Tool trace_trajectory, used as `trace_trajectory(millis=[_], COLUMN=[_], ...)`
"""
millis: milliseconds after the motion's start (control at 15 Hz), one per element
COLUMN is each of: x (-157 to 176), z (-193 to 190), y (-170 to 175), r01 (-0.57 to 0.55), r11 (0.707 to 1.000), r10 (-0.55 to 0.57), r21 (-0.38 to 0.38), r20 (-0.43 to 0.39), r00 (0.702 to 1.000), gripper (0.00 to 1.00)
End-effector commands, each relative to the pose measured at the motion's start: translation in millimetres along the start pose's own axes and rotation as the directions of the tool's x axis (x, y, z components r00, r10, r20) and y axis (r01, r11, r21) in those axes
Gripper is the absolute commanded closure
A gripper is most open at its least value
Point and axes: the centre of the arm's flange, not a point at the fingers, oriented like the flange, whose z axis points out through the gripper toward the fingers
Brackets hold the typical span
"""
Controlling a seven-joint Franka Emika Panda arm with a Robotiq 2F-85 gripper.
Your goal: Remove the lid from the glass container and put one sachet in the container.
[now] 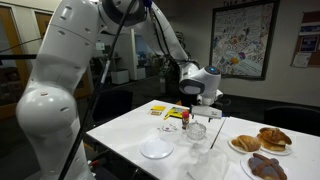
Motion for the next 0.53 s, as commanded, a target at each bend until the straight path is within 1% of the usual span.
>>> trace_trajectory(millis=[0, 267, 333, 467], x=[11.9, 27.8, 30.8, 33.4], z=[-0.8, 21.8, 26.9, 32.9], y=[-29.7, -70.2, -79.5, -93.8], r01=[0.033, 0.053, 0.046, 0.037], r11=[0.999, 0.997, 0.996, 0.993], r10=[-0.032, -0.049, -0.038, -0.023], r21=[-0.011, -0.050, -0.076, -0.110], r20=[0.014, 0.073, 0.103, 0.128], r00=[0.999, 0.996, 0.994, 0.992], gripper=[0.00, 0.00, 0.00, 0.00])
